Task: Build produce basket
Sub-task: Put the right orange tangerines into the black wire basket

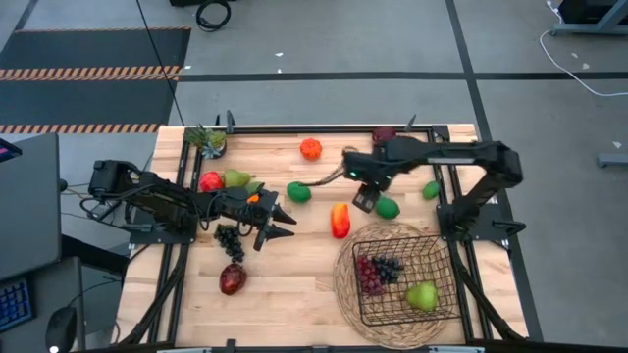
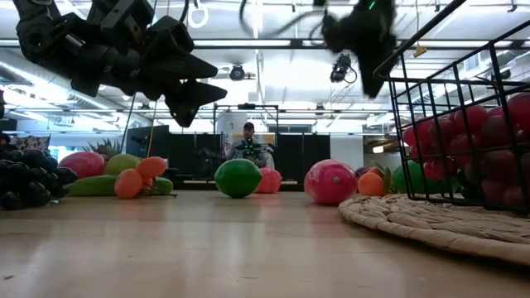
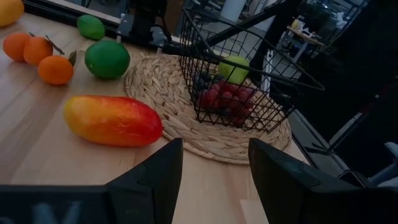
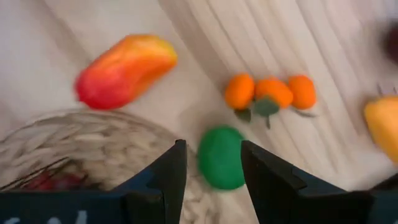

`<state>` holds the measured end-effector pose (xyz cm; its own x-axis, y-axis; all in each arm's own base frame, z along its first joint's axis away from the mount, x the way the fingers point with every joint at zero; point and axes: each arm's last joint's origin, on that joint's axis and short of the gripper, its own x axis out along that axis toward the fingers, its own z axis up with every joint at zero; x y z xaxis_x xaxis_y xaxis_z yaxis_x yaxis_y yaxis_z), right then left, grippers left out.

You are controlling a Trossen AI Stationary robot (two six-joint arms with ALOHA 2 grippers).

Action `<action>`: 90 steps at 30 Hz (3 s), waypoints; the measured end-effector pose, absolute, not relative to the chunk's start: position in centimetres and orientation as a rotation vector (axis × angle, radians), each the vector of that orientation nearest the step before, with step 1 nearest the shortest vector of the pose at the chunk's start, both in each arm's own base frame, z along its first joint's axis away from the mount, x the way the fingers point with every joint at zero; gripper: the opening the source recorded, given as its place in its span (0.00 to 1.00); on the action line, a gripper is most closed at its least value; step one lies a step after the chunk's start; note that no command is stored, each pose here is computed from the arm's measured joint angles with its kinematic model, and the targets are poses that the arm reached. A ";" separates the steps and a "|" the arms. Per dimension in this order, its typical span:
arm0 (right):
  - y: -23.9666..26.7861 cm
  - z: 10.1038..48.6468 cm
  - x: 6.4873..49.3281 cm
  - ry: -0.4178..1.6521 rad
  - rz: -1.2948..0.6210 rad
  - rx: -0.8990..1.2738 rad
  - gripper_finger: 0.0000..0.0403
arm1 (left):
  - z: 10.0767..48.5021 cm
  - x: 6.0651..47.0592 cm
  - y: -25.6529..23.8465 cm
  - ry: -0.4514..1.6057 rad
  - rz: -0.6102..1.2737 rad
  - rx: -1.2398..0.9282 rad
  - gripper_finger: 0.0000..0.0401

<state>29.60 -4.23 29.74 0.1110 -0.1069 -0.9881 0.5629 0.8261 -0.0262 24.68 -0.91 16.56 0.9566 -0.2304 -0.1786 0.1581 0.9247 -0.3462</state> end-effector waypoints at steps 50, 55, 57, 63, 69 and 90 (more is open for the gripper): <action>-13.4 17.6 28.2 1.415 -0.806 0.902 0.78 | 16.5 24.6 -2.3 0.232 -0.256 -0.310 0.47; -14.3 17.2 28.7 1.331 -0.808 0.903 0.75 | 16.5 24.6 -2.3 0.232 -0.256 -0.310 0.47; -14.6 17.2 28.6 1.324 -0.811 0.916 0.73 | 16.5 24.6 -2.3 0.232 -0.256 -0.310 0.47; -15.0 17.1 28.3 1.333 -0.834 0.907 0.67 | 16.5 24.6 -2.3 0.232 -0.256 -0.307 0.47; -15.0 17.1 28.3 1.340 -0.820 0.872 0.56 | 16.5 24.6 -2.3 0.232 -0.257 -0.304 0.47; -11.7 20.1 30.3 1.435 -0.571 0.784 0.39 | 16.5 24.6 -2.3 0.231 -0.257 -0.307 0.47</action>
